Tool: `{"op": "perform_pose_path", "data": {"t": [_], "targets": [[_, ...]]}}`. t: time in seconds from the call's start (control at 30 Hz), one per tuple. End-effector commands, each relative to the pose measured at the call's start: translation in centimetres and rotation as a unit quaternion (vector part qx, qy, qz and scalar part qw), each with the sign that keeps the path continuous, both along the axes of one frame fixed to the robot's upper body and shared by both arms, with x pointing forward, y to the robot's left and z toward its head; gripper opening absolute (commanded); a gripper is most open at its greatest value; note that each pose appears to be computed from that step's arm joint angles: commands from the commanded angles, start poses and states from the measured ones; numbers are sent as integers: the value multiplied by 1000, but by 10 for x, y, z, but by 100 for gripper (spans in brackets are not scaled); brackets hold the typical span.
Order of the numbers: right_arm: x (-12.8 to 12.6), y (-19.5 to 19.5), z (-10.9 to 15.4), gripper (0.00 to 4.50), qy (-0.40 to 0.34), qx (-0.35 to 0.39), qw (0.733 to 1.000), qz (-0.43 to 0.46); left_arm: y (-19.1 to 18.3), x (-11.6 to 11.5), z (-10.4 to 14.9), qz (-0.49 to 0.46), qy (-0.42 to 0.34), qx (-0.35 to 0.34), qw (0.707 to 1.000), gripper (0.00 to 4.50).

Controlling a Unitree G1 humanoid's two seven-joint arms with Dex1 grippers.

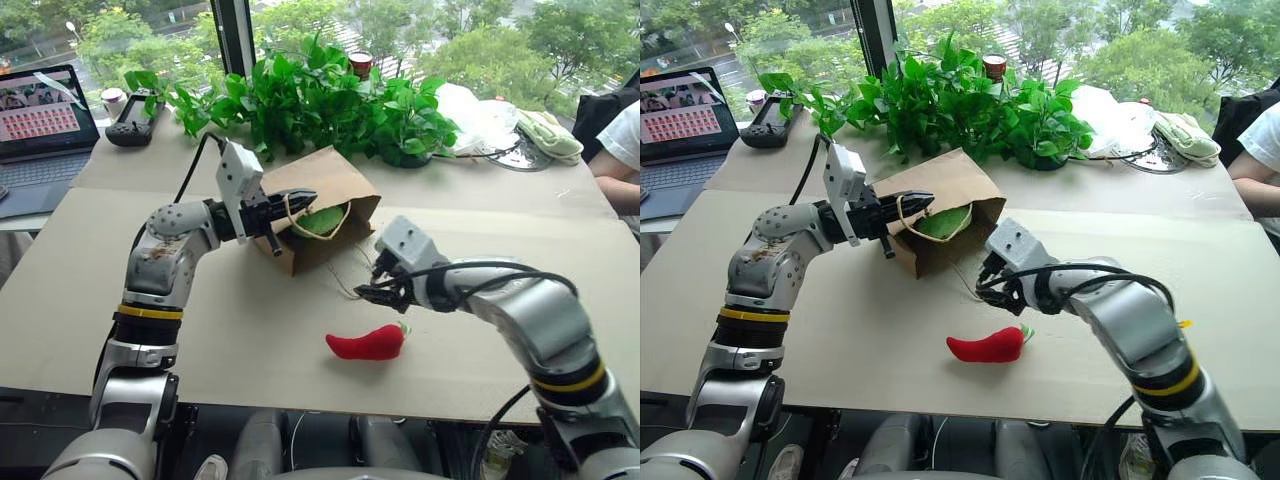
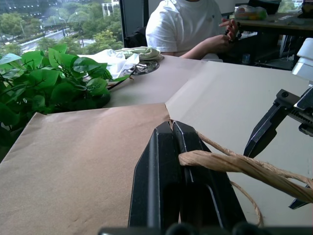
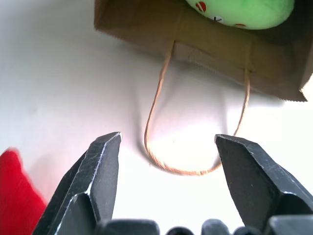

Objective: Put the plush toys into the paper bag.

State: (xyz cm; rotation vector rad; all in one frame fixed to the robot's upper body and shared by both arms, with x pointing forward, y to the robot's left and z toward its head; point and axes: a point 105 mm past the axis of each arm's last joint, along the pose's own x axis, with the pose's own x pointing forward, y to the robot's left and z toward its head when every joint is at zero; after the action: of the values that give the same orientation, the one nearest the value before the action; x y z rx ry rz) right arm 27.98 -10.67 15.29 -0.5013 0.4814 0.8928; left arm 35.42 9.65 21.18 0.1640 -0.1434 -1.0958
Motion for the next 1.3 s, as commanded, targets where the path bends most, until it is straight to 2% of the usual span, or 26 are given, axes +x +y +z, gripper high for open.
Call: {"op": "perform_pose_path", "data": {"t": [0.03,0.17,0.53,0.63,0.9,1.07,1.2,1.3], "targets": [[-20,0,9,342,3,1,998,70,-4,-2,16,-10,-30,-3,1000,0],[-40,-8,-12,342,43,-43,991,122,-3,-2,16,-9,-31,-4,999,0],[-25,-2,-45,342,36,-79,990,115,-3,-3,14,-8,-29,-4,1000,0],[-26,-8,-54,276,40,-99,988,113,-3,-3,14,-8,-29,-4,1000,0],[-26,-10,-53,9,41,-94,989,108,-2,-3,14,-9,-29,-3,1000,0],[-30,-2,-44,4,41,-54,992,110,-3,-3,14,-10,-28,-2,1000,0],[-32,5,-16,4,25,7,993,119,-3,-3,14,-11,-28,-2,1000,0],[-16,1,7,4,-10,40,996,79,-3,-3,14,-11,-28,-1,1000,0]]}}
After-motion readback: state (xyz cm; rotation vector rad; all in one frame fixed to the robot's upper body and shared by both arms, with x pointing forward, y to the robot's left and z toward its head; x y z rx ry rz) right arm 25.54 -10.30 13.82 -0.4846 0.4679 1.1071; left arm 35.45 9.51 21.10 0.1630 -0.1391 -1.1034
